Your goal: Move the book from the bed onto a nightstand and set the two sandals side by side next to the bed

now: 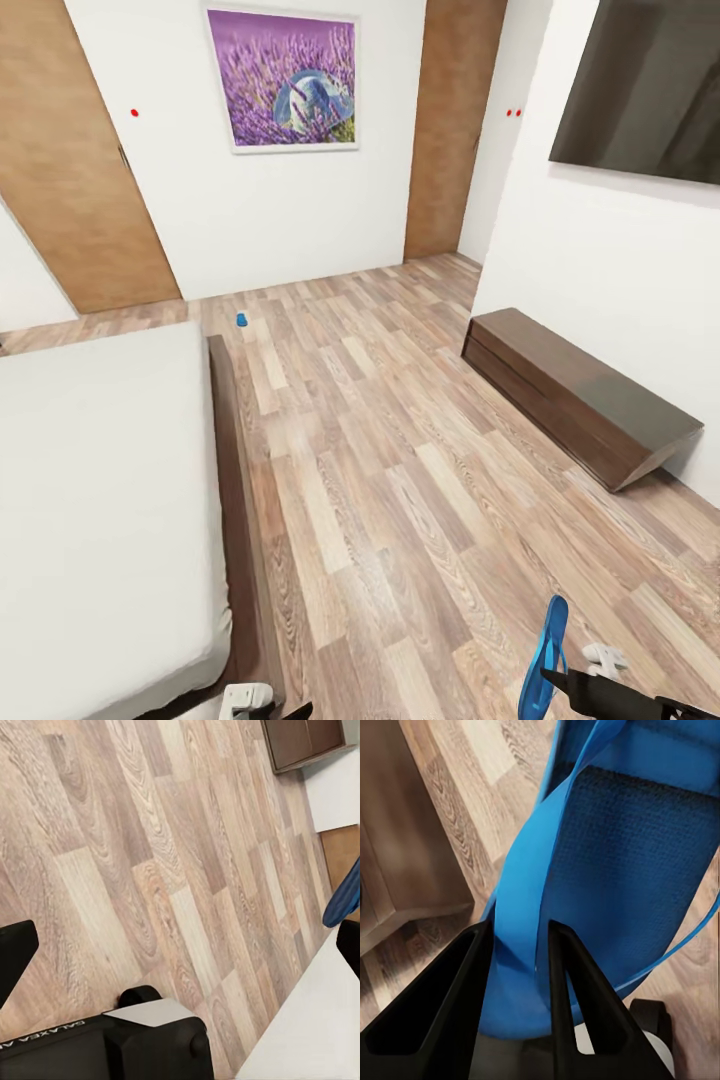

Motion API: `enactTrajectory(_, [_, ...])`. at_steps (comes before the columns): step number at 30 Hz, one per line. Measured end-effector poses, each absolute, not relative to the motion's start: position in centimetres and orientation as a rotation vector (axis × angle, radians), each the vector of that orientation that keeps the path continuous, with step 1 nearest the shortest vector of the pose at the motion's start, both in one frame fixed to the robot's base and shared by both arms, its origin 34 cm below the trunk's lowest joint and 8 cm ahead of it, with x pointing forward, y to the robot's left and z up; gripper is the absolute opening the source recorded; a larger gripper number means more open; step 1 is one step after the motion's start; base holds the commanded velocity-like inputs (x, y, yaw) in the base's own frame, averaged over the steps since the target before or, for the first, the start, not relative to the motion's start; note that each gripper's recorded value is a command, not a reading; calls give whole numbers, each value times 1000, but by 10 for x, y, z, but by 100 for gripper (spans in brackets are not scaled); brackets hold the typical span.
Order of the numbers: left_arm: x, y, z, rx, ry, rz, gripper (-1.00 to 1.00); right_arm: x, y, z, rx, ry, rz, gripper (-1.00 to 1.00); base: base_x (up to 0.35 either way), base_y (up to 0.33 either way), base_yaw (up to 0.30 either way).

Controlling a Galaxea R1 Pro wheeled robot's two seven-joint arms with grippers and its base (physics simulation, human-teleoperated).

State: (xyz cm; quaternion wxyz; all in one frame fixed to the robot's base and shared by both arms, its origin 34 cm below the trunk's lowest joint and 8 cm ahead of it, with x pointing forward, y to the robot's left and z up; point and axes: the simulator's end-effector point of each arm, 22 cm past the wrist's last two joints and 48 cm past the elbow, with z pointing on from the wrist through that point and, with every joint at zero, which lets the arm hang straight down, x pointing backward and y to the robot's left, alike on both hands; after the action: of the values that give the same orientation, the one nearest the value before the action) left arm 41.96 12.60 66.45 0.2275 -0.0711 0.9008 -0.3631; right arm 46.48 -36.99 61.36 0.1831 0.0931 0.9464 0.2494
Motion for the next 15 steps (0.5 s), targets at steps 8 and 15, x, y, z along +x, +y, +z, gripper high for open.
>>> enactTrajectory(8, [418, 126, 662, -200, 2489, -999, 100, 462, -370, 611, 265, 2677, 704, -100, 0, 0, -225])
enactTrajectory(15, [416, 126, 660, -203, 2495, -1000, 100, 460, -370, 609, 268, 2683, 704, -100, 0, 0, -225])
